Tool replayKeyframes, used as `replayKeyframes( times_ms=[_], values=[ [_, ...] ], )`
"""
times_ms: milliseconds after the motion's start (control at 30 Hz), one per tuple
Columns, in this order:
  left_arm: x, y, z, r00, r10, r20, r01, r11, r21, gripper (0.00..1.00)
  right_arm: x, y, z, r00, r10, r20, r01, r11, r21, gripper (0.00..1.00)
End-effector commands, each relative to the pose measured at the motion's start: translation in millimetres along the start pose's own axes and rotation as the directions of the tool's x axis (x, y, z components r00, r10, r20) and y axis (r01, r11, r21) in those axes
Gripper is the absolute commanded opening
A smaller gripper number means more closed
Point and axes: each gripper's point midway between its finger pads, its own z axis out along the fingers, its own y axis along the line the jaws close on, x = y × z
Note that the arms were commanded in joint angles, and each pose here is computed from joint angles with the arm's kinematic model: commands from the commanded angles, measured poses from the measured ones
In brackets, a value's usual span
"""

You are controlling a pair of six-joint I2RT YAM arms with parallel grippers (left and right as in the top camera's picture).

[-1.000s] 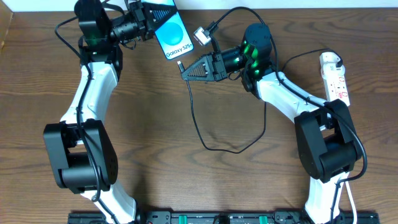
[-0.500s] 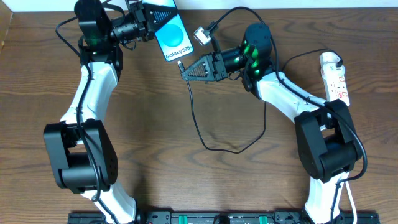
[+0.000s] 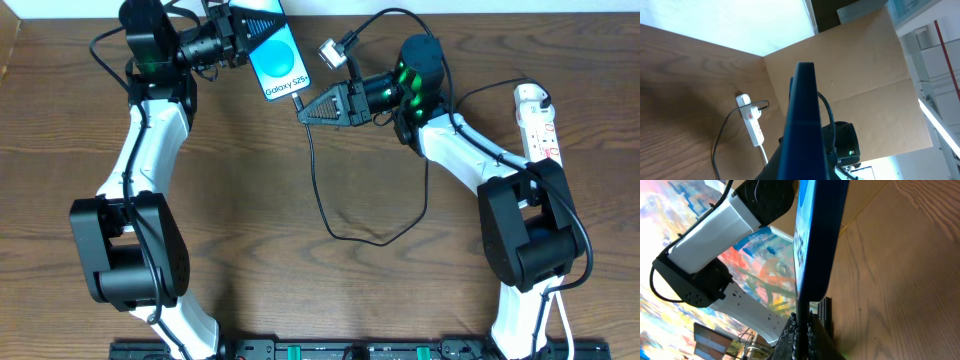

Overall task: Plug charger to phone and switch on socket
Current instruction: 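Push the connector with the right gripper into the phone's bottom port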

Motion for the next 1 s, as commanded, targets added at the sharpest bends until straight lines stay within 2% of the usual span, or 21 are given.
replayKeyframes(
  times_ms=[0,667,967],
  values=[
    [2,-20,2,0.998,0.058,-0.016,-0.057,0.998,0.023,0.07,-4,-1,2,1.0,-0.003,0.01,0.003,1.0,0.003,0.01],
    [9,-23,11,0.997,0.065,-0.039,-0.064,0.997,0.034,0.07,-3,0,5,1.0,-0.009,0.009,0.009,1.0,0.002,0.01],
    [21,-27,17,0.987,0.133,-0.091,-0.127,0.99,0.063,0.07,-14,-5,5,0.997,-0.01,0.071,0.008,1.0,0.03,0.01]
  ],
)
